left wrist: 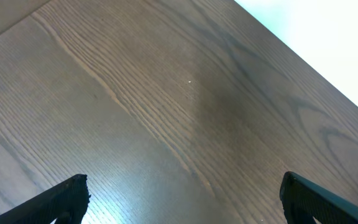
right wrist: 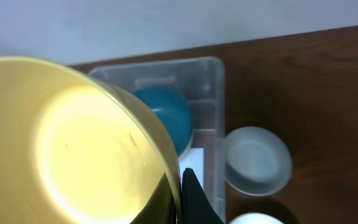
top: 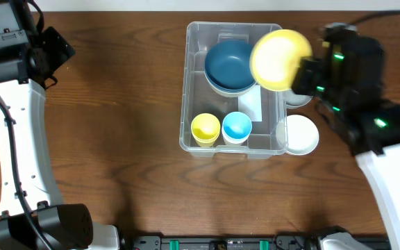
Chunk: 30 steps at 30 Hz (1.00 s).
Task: Pack container
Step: 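Lift the yellow bowl and carry it into the container, then lower the yellow bowl into the container's right side and release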
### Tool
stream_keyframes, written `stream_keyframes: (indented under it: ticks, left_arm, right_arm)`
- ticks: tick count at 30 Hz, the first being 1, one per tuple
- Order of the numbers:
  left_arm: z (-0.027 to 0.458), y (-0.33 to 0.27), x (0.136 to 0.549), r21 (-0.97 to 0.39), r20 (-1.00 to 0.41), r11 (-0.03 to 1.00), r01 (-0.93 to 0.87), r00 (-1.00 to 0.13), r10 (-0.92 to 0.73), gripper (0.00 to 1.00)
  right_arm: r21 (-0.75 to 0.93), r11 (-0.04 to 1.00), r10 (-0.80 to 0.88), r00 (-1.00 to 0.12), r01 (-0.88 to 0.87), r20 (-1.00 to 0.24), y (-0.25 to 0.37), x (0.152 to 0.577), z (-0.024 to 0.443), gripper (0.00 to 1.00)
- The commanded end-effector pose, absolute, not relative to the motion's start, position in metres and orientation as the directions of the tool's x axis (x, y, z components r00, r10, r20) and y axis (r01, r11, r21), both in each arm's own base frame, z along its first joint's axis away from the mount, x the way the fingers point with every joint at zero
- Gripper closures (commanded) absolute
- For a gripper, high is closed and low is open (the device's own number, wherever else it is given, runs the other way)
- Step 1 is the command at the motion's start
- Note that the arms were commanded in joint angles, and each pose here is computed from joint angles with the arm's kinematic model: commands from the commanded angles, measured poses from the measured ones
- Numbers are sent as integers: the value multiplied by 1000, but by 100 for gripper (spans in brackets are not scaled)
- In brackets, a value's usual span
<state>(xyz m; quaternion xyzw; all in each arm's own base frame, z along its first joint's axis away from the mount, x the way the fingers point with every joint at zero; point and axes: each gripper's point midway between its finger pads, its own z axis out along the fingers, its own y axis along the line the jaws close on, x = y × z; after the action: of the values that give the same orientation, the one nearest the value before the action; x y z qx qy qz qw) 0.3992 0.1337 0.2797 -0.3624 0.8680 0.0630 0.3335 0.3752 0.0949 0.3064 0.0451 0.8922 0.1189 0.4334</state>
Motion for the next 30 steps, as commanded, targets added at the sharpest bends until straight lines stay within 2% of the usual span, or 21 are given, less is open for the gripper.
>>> stream_keyframes:
  ticks: [1, 8, 15, 21, 26, 27, 29, 30]
  left_arm:
    - [284, 137, 397, -119, -636, 732, -671, -514, -575, 2]
    - [284, 137, 397, -119, -636, 732, -671, -514, -575, 2]
    - [284, 137, 397, -119, -636, 732, -671, -514, -575, 2]
    - [284, 137, 397, -119, -636, 732, -671, -515, -575, 2]
    - [284, 137, 397, -119, -636, 732, -671, -515, -575, 2]
    - [284, 137, 397, -119, -636, 732, -671, -514, -575, 2]
    - [284, 137, 397, -119, -636, 732, -671, -515, -575, 2]
    - [284, 137, 397, -119, -636, 732, -671, -515, -575, 2]
  right_arm:
    - [133, 991, 112, -661, 19, -742, 104, 393, 279, 99]
    - [47, 999, 49, -798, 26, -601, 119, 415, 212, 99]
    - [3, 1000, 16, -873, 16, -488, 123, 411, 167, 99]
    - [-13, 1000, -7, -927, -3, -376, 124, 392, 144, 99]
    - [-23, 999, -30, -932, -24, -361, 127, 387, 142, 99]
    - [-22, 999, -33, -931, -27, -363, 128, 387, 142, 97]
    - [-20, 999, -35, -928, -29, -371, 129, 389, 142, 82]
    - [-20, 999, -41, -925, -36, -378, 129, 390, 143, 78]
